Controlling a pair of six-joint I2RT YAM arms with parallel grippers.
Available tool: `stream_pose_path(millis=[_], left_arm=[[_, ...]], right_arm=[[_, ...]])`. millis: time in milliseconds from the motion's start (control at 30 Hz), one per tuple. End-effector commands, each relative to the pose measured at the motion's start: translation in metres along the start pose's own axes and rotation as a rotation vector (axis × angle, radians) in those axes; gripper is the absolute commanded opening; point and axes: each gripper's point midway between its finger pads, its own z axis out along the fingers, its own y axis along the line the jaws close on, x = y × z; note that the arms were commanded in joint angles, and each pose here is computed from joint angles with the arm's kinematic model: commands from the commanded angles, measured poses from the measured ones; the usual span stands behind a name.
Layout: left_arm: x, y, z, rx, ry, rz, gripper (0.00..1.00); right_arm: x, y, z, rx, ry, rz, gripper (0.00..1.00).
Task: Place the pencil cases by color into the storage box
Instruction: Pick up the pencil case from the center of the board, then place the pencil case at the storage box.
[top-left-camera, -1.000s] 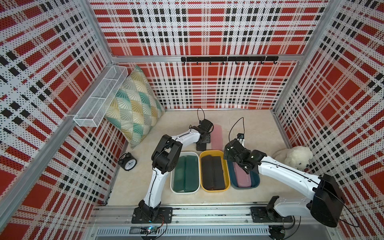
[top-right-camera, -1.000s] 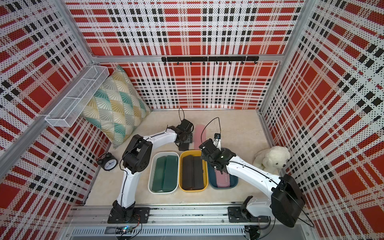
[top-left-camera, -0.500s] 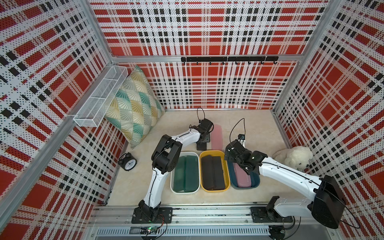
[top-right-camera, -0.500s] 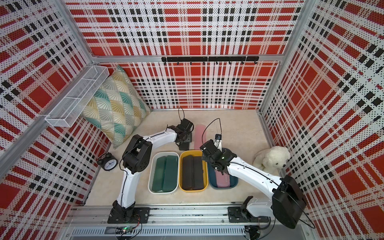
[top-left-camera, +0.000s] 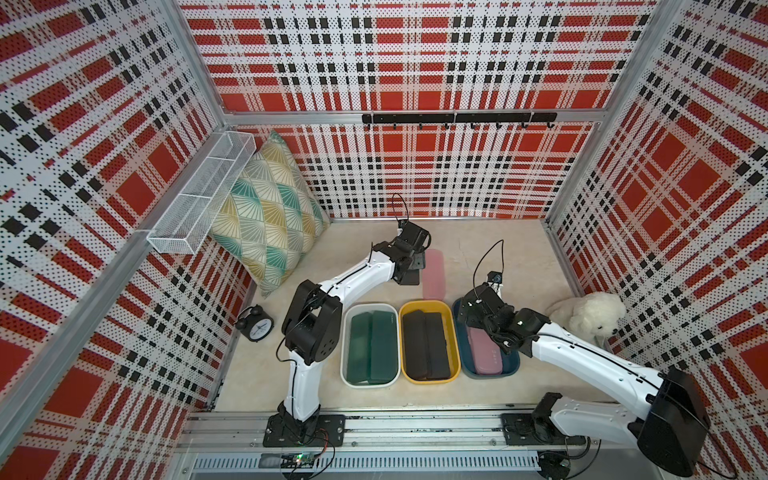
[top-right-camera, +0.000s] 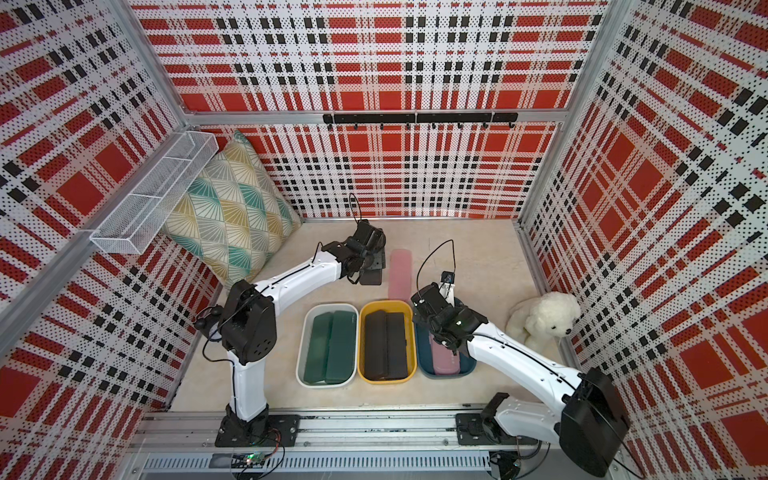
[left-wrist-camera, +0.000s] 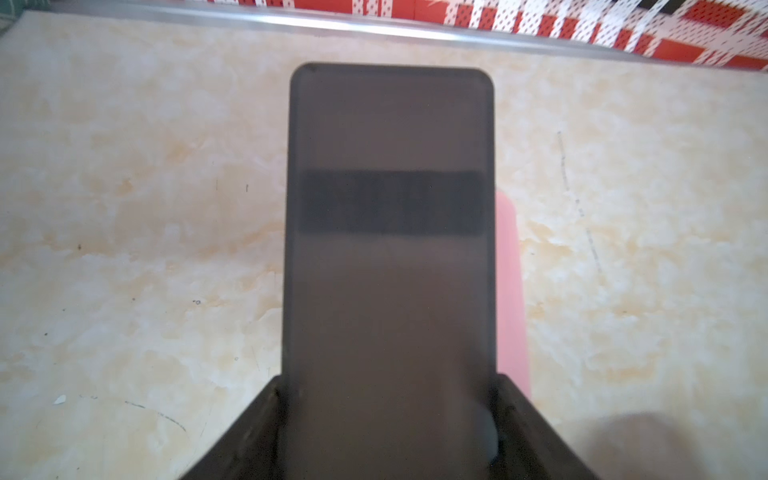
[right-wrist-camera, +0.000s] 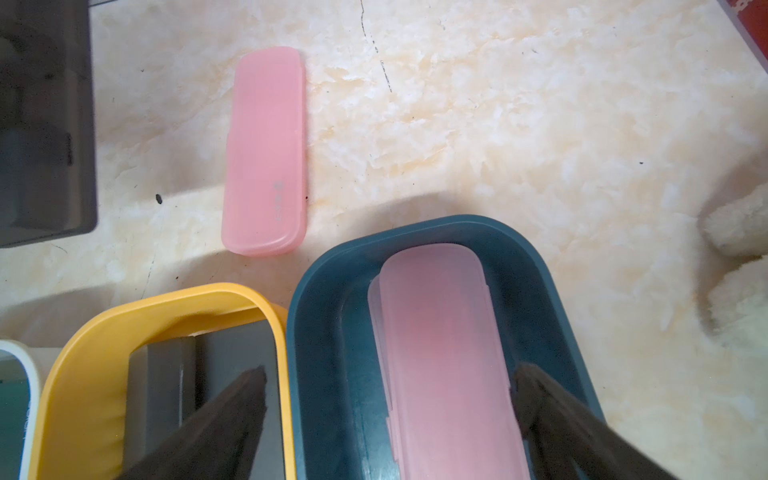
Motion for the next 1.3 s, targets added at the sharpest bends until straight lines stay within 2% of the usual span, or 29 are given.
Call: stream_pose_path(millis=[0, 300, 667, 1033, 1267], left_arm=[[-0.021, -0.011, -0.029, 0.027, -0.079, -0.031, 0.48], [-0.012, -0.032, -0.073, 0.092, -0.109, -0.051, 0.48], [0.039, -0.048, -0.122, 0.142, -0.100, -0.097, 0.48], [0.110, -0.061, -0.130, 0.143, -0.028, -0.130, 0.48], [0.139, -0.071, -0.133, 0.147, 0.001, -0.150, 0.48]], right_arm=[[-0.005, -0.010, -0.005, 0.011, -0.026, 0.005, 0.98], [-0.011, -0.026, -0.014, 0.019, -0.041, 0.006, 0.98], [-0.025, -0.047, -0.026, 0.018, -0.065, -0.013, 0.99], [-0.025, -0.042, -0.027, -0.024, -0.058, -0.053, 0.99], [-0.028, -0.043, -0.031, -0.040, -0.065, -0.073, 0.99]])
